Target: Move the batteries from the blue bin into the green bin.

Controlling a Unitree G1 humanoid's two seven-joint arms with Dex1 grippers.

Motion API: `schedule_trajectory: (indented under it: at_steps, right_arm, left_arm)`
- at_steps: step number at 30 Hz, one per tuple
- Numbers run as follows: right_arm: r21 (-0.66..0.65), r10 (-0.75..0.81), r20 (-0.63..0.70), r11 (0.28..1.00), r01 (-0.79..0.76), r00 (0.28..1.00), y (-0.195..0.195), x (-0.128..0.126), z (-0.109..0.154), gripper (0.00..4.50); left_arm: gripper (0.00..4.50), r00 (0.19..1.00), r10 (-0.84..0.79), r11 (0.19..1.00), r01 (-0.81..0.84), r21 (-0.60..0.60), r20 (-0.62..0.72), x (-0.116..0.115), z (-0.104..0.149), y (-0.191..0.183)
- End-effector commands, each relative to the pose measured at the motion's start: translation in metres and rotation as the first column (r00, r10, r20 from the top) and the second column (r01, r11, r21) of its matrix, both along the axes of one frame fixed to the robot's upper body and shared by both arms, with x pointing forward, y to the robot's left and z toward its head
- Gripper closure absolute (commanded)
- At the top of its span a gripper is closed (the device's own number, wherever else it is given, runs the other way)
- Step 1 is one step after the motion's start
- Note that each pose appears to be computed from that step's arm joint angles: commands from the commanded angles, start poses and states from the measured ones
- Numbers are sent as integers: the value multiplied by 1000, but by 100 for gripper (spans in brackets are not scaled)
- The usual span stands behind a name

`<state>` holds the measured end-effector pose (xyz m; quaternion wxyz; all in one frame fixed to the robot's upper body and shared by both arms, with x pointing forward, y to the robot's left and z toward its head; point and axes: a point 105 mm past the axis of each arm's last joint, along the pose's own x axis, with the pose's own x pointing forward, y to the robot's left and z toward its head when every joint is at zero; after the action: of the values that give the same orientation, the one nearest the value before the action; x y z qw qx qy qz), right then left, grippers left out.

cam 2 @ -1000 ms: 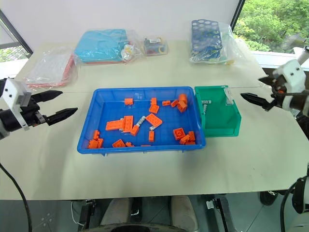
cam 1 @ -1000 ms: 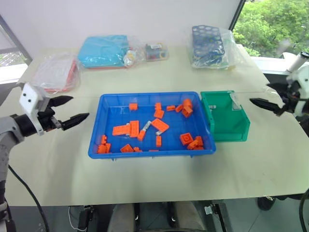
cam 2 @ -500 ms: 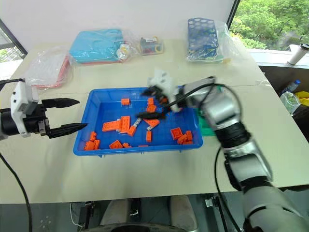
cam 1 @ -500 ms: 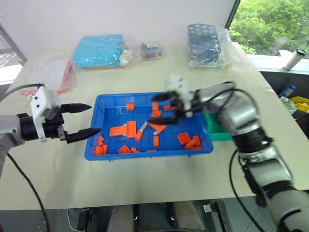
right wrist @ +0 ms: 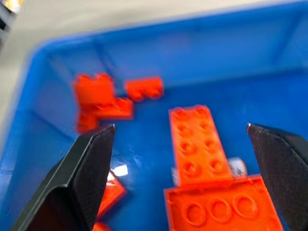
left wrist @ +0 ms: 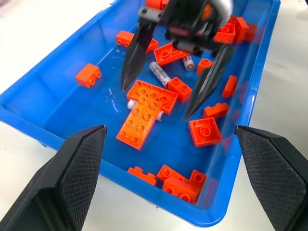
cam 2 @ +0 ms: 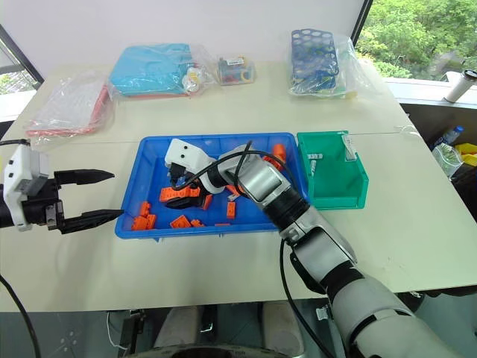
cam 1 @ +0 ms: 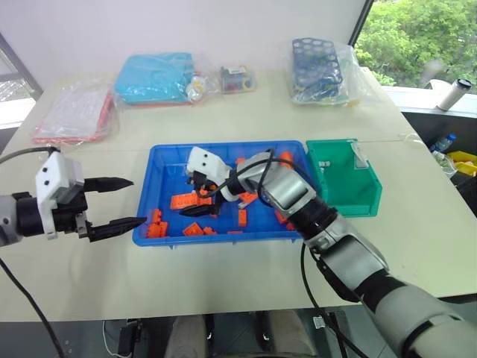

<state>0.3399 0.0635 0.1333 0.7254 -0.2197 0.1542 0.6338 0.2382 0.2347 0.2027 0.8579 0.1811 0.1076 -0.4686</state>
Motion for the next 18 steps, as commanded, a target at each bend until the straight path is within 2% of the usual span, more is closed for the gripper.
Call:
schedule_trajectory:
  at_steps: [1,7,8,9,14,18]
  right_arm:
    - [5,8,50,1000,-8,999,6,6,5,3]
    - [-6,5,56,1000,-5,998,10,8,-7,3]
    - [-3,1,54,1000,-1,999,11,8,-7,55]
    - [8,2,52,1000,-3,999,12,8,-6,80]
    - [34,-8,47,999,6,999,14,8,-2,311]
    - [27,-11,59,1000,9,998,12,9,-1,311]
  left_arm:
    - [0,999,7,1000,-7,-1,42,-3,10,0]
    - [0,999,17,1000,-17,-1,44,-2,11,0]
    - [0,999,18,1000,-18,0,44,-2,10,0]
    - [0,999,18,1000,-18,0,44,-1,11,0]
    - [0,999,18,1000,-18,1,45,1,11,0]
    - [0,999,11,1000,-11,-1,48,4,12,-2]
